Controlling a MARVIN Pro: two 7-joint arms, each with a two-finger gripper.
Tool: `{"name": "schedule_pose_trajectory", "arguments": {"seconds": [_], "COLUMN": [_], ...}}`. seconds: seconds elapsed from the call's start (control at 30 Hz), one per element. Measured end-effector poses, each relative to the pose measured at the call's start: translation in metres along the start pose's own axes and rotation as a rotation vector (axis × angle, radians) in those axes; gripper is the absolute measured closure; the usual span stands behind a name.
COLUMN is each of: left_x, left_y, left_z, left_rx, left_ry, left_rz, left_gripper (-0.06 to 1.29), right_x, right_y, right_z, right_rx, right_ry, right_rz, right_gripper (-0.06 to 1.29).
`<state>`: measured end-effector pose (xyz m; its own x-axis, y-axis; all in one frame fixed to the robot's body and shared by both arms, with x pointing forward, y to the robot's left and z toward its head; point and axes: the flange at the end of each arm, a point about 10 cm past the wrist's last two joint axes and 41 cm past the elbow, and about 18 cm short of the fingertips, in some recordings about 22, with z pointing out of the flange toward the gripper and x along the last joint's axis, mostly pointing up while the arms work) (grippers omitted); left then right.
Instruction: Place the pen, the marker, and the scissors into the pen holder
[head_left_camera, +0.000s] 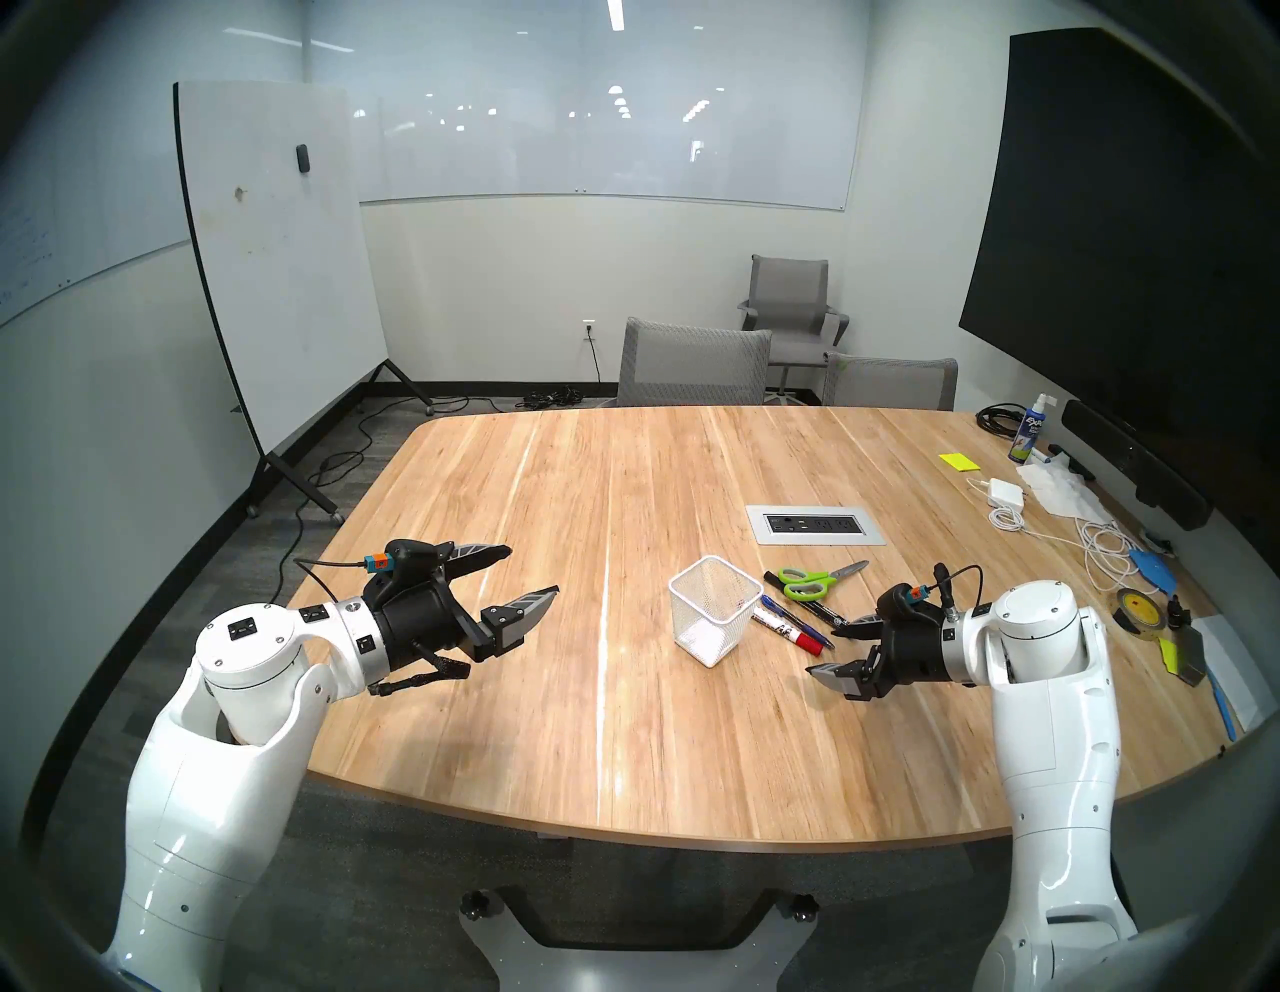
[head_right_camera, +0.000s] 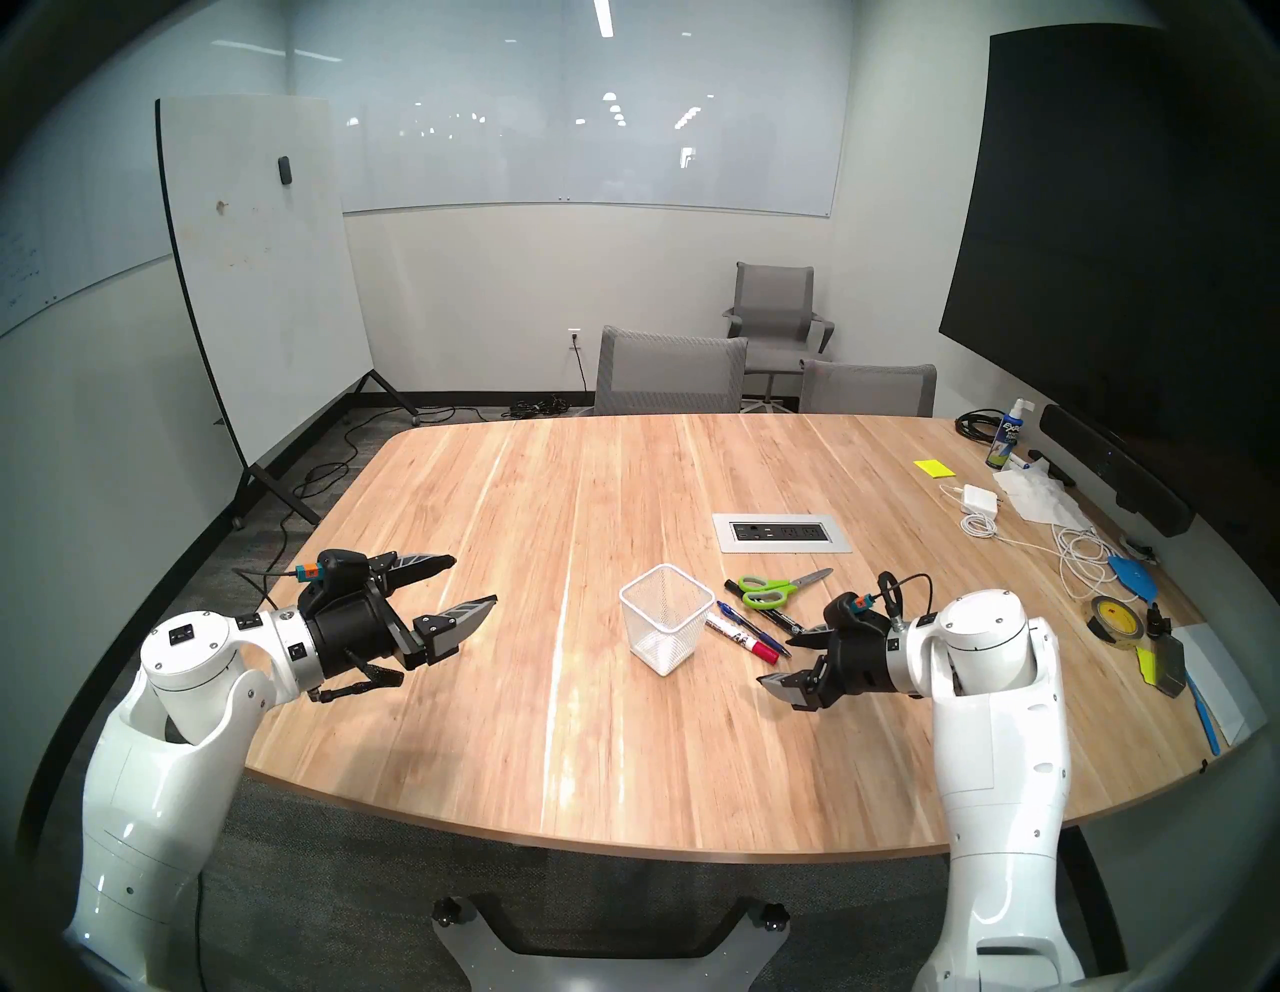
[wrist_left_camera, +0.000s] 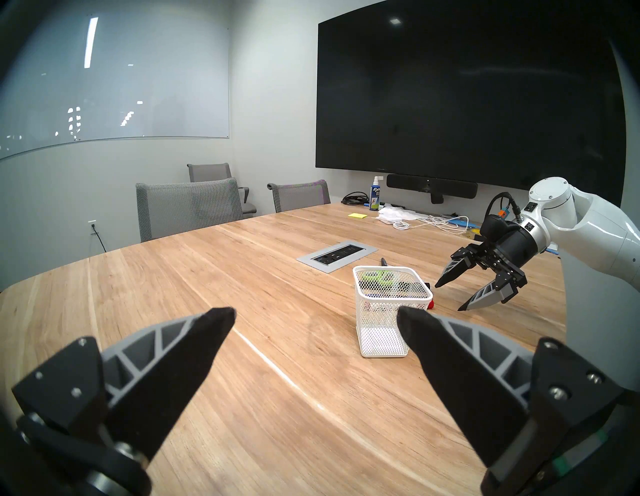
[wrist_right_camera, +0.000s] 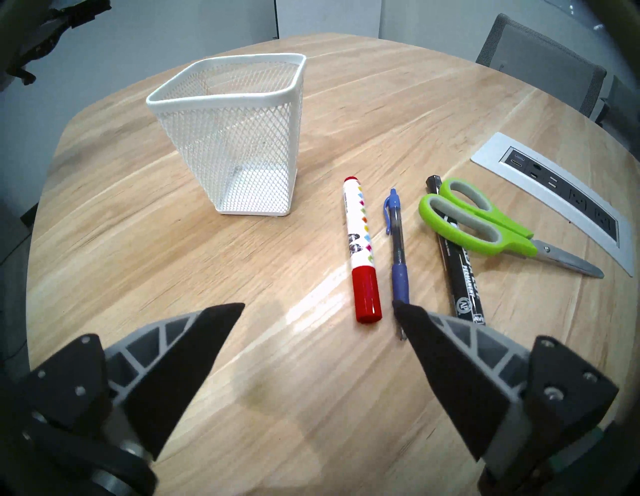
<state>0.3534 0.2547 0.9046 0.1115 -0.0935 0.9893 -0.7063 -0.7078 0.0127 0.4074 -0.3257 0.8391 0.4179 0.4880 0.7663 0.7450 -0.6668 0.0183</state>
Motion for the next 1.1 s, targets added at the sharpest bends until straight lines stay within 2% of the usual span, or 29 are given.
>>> {"name": "schedule_pose_trajectory", "arguments": {"seconds": [0.77,1.1], "left_x": [0.0,0.0], "left_y": [0.0,0.0], "left_z": [0.0,0.0], "left_rx": [0.0,0.0], "left_ry": [0.0,0.0], "left_rz": [0.0,0.0], "left_gripper": [-0.03,-0.03], "right_x": [0.013,0.006], "right_y": [0.002,0.005], "right_z": [0.011,0.022], "right_rx": [-0.019,-0.026], "right_ry": [-0.016,-0.035], "right_rz": [-0.011,0.008], "right_gripper": [-0.01,-0.01]}}
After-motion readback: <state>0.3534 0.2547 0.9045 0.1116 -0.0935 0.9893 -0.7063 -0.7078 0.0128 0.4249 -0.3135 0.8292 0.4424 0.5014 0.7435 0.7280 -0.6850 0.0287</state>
